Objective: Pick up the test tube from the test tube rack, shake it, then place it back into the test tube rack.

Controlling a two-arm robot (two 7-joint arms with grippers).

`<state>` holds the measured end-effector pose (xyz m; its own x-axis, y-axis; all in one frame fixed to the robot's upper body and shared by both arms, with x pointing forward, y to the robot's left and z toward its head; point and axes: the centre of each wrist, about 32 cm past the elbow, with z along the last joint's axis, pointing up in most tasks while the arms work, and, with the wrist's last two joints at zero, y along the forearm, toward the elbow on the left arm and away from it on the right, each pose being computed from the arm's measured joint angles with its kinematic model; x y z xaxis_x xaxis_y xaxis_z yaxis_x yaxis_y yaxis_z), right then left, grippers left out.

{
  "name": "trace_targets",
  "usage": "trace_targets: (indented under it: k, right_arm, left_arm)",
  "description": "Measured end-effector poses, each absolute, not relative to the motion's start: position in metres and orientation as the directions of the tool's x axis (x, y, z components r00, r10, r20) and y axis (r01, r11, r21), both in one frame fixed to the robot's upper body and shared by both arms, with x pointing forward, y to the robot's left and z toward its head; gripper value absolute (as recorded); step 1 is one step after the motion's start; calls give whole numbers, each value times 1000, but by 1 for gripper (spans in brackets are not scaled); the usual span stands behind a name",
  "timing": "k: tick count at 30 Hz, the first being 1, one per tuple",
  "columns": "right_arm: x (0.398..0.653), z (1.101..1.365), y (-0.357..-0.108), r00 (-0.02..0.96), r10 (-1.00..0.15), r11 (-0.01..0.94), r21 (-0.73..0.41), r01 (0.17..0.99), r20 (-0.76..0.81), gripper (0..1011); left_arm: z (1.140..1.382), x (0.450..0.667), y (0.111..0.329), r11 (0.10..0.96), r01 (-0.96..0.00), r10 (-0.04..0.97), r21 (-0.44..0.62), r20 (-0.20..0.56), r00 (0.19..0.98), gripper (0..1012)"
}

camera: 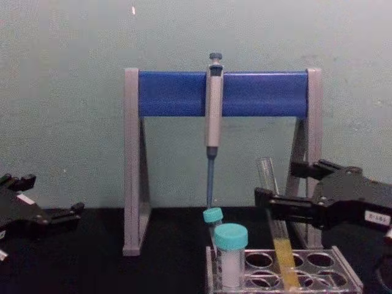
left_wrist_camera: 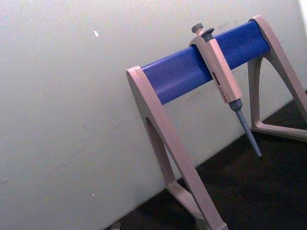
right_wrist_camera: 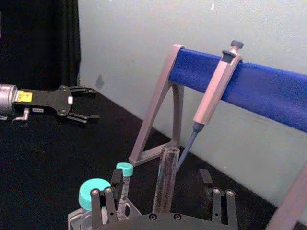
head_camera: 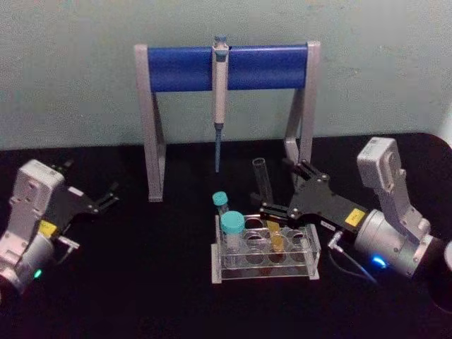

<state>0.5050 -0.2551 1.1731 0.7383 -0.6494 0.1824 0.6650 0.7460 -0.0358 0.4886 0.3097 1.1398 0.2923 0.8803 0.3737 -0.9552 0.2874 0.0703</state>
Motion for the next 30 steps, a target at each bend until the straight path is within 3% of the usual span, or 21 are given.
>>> trace_targets:
  k: [15,30]
  right_arm:
    - [518,1174,-248,751,-653,745,-95,660,95,1000]
    - [519,1175,-247,736,-670,725,-124,677,103,1000]
  left_arm:
    - [1140,489,310,287,-955,880,70,374,292,1001]
    - [1140,489,310,287,-955,880,70,374,292,1001]
